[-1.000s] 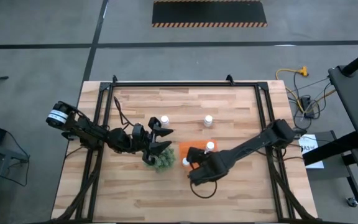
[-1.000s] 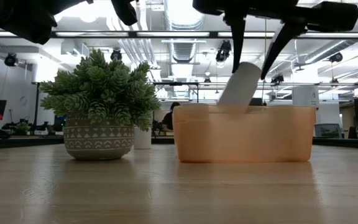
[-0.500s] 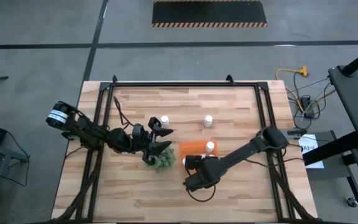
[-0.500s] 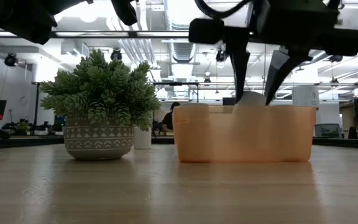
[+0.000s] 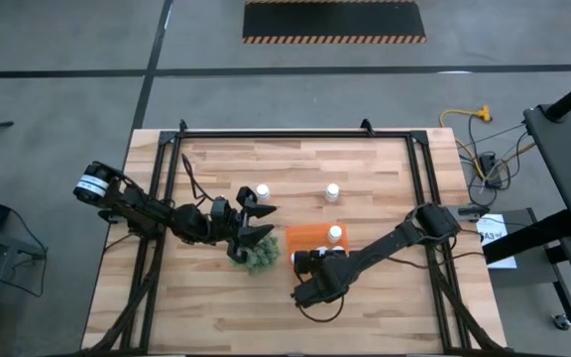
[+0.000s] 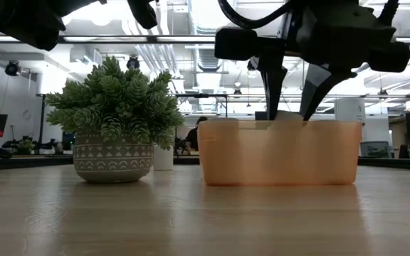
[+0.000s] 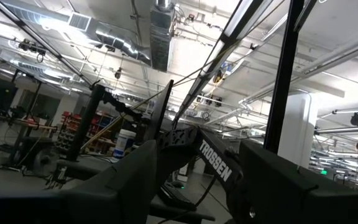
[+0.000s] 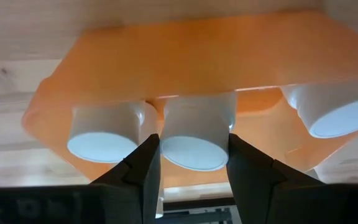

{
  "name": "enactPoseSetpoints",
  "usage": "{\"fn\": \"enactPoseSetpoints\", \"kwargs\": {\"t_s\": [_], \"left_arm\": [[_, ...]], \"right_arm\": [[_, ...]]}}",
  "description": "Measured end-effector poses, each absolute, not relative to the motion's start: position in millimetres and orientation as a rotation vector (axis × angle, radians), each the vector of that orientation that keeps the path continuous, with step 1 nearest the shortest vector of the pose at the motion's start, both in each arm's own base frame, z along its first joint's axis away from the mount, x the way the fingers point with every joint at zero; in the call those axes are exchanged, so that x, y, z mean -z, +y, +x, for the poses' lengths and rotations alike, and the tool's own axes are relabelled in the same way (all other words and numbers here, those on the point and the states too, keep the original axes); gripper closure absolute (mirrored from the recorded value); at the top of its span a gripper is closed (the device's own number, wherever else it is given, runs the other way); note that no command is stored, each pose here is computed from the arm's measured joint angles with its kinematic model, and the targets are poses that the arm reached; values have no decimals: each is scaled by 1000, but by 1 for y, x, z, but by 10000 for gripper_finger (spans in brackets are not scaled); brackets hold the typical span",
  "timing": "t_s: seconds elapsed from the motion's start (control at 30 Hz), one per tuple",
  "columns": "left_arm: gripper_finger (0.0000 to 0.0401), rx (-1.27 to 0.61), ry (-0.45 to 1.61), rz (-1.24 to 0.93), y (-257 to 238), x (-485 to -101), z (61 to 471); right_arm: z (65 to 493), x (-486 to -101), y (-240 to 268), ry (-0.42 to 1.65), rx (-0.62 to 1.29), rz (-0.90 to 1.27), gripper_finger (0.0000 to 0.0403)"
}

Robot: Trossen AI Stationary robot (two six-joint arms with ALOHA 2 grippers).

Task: Pick and place pill bottles into a basket
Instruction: Put the white pill bottle into the orange bin

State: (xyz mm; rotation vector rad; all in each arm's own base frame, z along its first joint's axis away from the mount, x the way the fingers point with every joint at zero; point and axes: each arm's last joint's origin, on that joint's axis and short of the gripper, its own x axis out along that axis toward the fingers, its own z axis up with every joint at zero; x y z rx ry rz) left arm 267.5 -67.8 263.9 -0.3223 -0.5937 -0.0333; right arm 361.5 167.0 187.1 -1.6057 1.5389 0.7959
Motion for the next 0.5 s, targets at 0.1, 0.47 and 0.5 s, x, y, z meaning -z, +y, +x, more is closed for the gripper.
{"fn": "enactPoseSetpoints", "kwargs": {"t_s": [0.1, 0.47, 0.5], "left_arm": [[189, 33, -594, -322, -68, -264, 268], [189, 33, -594, -322, -68, -264, 268], [189, 33, -594, -322, -68, -264, 268]], "right_arm": [[361, -187, 167, 1538, -799, -1610, 265], [361, -187, 168, 1534, -811, -1622, 221], [361, -187, 168, 1534, -812, -1623, 221]]}}
